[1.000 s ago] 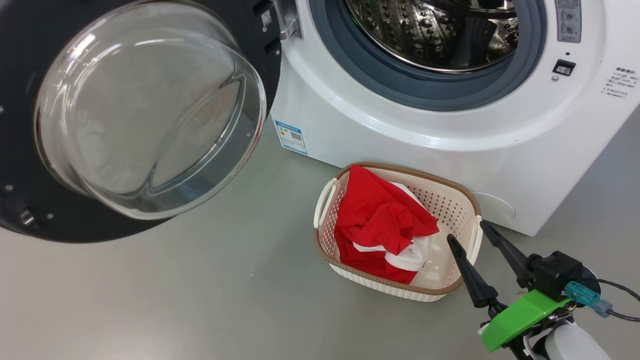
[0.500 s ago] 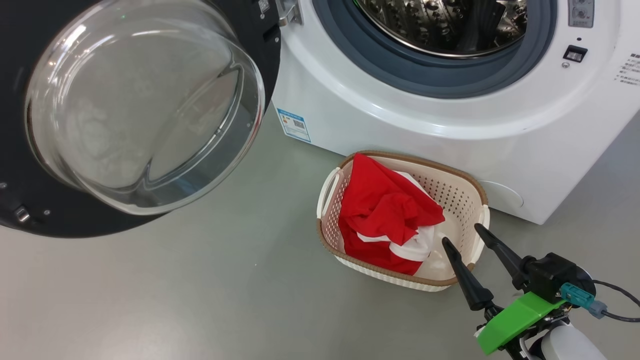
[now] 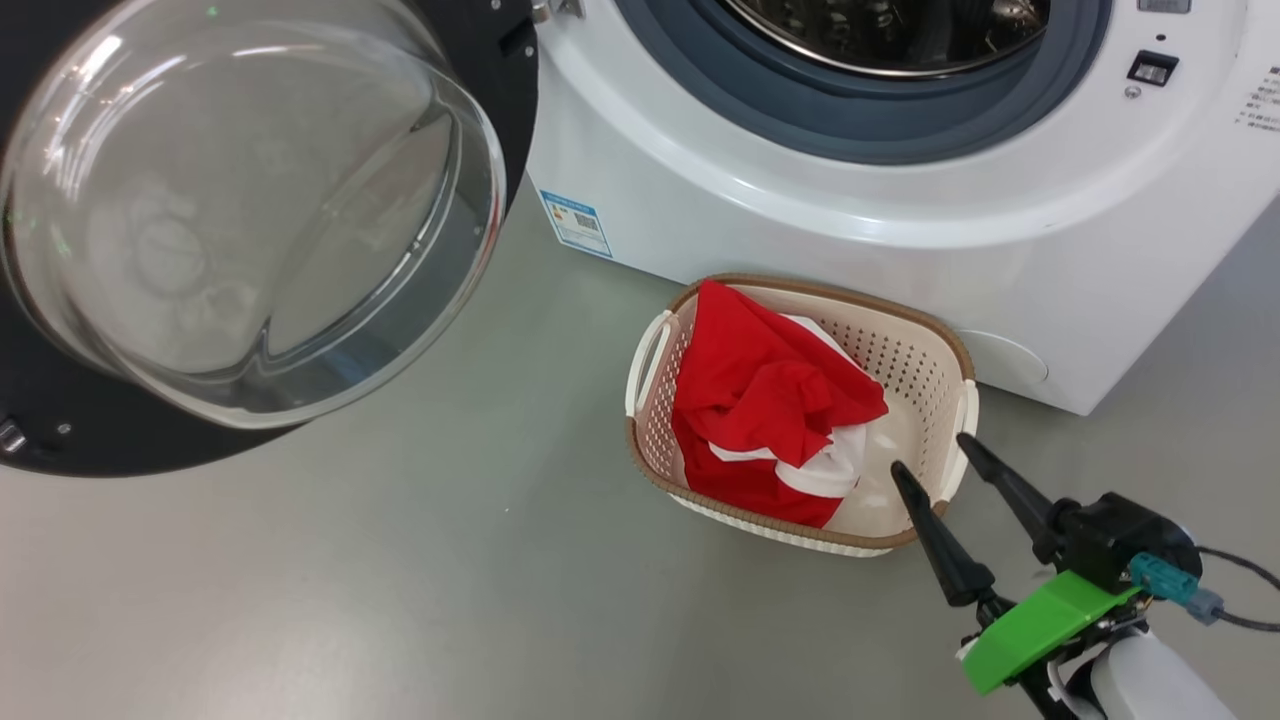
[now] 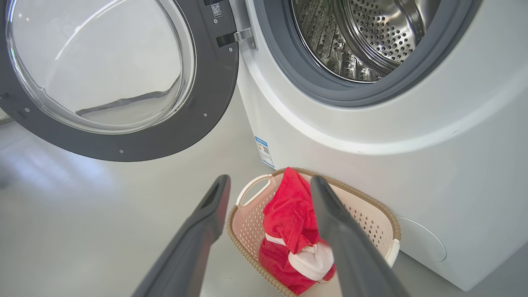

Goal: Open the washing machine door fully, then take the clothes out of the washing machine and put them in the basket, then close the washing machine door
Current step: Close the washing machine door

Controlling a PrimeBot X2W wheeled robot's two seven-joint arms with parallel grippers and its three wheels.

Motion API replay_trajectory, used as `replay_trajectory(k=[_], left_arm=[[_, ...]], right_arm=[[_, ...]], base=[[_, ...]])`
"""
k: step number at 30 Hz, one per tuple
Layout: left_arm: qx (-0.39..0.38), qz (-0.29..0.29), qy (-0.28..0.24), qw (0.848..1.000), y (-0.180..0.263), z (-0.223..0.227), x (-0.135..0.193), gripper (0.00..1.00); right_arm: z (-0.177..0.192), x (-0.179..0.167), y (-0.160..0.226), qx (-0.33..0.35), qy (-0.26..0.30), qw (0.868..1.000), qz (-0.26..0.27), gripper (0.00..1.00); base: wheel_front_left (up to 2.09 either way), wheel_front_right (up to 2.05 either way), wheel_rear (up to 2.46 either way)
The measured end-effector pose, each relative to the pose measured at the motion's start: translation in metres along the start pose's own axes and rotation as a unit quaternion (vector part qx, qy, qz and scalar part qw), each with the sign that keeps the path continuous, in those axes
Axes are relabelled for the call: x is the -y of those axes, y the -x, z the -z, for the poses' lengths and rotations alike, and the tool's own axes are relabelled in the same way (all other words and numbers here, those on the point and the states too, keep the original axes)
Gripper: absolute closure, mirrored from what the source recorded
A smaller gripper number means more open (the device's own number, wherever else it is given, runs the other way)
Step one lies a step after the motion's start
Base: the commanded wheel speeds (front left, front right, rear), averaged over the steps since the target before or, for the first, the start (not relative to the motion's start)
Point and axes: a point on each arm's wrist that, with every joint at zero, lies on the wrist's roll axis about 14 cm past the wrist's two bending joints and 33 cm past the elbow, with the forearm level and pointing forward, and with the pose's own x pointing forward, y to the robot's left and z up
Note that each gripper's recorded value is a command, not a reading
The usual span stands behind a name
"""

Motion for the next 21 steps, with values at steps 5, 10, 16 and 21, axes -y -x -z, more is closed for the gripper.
replay_trajectory(k=[5,10,16,21], left_arm=[[-0.059,-0.007,-0.009,0.998,-0.008,0.025,0.0,1.0],[-0.097,-0.007,-0.001,0.995,-0.015,0.044,0.001,1.0],[-0.134,-0.005,-0.017,0.991,-0.014,0.057,0.003,1.0],[-0.163,0.007,-0.021,0.986,-0.007,0.063,0.004,1.0]], right_arm=[[-0.001,0.01,-0.006,0.005,0.006,1.0,0.002,0.0],[0.005,0.017,-0.007,0.001,0.002,1.0,0.006,0.0],[0.009,0.019,-0.008,-0.002,0.0,1.0,0.007,0.0],[0.005,0.018,-0.009,0.001,0.003,1.0,0.006,0.0]], base=[[0.0,0.0,0.0],[0.0,0.0,0.0],[0.0,0.0,0.0],[0.0,0.0,0.0]])
